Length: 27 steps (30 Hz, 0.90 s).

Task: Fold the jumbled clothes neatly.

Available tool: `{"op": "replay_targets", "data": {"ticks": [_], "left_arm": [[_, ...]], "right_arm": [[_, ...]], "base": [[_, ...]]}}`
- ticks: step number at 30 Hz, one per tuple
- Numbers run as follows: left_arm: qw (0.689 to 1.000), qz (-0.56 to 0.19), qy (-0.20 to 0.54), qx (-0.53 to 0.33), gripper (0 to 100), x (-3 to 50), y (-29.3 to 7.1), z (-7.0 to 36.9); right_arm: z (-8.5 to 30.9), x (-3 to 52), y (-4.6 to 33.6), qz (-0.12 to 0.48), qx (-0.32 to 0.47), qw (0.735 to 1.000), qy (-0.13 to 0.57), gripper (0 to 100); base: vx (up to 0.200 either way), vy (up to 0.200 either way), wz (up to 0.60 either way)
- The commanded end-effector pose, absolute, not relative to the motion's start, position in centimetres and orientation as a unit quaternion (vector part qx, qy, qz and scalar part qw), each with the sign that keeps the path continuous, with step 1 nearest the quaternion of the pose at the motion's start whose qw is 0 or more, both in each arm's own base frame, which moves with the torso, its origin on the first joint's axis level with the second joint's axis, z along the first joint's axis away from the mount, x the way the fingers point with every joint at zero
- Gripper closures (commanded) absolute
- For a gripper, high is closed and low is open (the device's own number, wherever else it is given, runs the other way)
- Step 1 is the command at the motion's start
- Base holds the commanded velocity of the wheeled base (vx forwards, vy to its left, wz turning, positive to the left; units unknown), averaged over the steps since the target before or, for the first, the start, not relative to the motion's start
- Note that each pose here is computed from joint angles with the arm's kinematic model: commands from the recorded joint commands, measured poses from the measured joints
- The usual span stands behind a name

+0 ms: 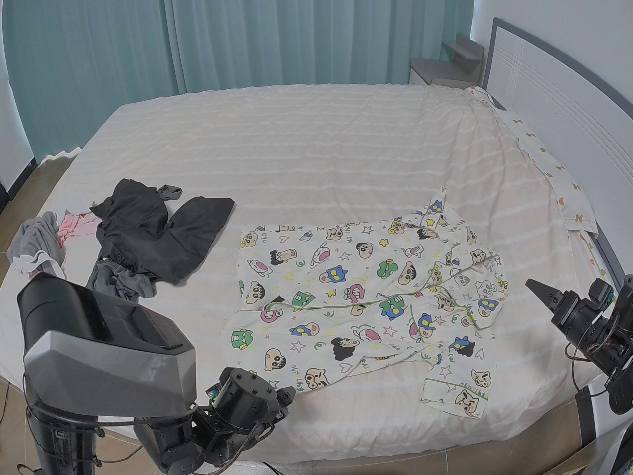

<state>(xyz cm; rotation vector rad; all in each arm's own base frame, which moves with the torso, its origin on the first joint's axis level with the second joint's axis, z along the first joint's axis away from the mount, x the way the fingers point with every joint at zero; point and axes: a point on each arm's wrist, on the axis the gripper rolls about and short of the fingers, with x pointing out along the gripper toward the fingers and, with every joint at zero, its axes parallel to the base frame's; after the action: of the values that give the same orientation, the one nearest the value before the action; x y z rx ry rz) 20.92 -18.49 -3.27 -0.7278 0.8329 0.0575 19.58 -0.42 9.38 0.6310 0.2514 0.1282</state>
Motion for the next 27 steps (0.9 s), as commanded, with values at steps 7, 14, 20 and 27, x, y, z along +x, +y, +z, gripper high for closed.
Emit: {"op": "replay_targets", "data": {"ticks": [7,14,20,27], "left_arm": [[0.854,0.044,0.392,-0.338,100,21.3,-18.5,-4.2],[0.852,0.062,0.398,-0.334,100,20.8,-17.3,-4.3],[0.856,0.086,0.378,-0.341,100,21.4,-16.3,-3.9],[0.855,0.095,0.38,-0.34,100,21.3,-15.7,-4.0]], "right_arm": [[9.1,19.2,-0.4,0.06,0.31,0.939,0.133,0],[6.5,19.8,-1.1,0.029,0.316,0.926,0.204,0],[3.1,19.8,-3.0,0.055,0.289,0.907,0.3,0],[0.6,19.9,-3.2,0.065,0.291,0.886,0.355,0]], "base": [[0.0,0.0,0.0],[0.0,0.0,0.0],[0.0,0.0,0.0],[0.0,0.0,0.0]]}}
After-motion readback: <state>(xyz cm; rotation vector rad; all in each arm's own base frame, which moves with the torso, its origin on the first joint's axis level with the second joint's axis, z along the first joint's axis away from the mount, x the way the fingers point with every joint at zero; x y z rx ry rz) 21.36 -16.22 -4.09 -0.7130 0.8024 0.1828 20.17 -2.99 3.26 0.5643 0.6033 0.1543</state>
